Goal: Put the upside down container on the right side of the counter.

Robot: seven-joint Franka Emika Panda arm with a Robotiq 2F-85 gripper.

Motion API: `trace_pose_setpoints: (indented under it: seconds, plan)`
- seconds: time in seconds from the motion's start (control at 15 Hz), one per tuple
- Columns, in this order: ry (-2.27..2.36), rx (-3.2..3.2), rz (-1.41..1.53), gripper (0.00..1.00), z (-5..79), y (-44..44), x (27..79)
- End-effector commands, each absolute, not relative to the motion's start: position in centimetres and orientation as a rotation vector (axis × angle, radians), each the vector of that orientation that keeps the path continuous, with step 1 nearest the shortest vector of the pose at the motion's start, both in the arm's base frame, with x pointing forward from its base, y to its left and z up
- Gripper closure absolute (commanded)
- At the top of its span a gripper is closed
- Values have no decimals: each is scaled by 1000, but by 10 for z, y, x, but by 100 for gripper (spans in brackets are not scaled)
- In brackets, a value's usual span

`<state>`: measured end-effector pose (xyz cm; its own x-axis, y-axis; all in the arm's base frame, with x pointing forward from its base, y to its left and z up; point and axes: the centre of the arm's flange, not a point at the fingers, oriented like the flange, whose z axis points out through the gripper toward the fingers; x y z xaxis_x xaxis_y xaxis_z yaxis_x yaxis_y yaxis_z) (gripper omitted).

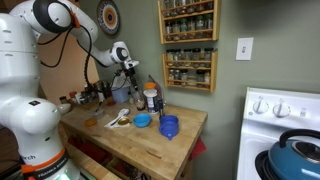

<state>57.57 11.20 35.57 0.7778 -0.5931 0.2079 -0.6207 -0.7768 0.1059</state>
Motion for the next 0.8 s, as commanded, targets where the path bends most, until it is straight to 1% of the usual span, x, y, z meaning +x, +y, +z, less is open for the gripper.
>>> trace_pose_setpoints:
  seconds: [0.0, 0.2, 0.33, 0.4, 0.6, 0.67, 0.73]
  plan:
    - [-965, 2806, 231, 0, 383, 112, 572]
    - [-932, 2806, 270, 0, 429, 113, 561]
    - [-709, 2902, 288, 0, 464, 121, 536]
    - [-627, 2924, 326, 0, 478, 131, 514]
    - [-376, 2992, 405, 0, 506, 149, 483]
    - [-294, 3020, 398, 0, 506, 158, 480]
    - [-425, 2975, 408, 0, 506, 157, 507]
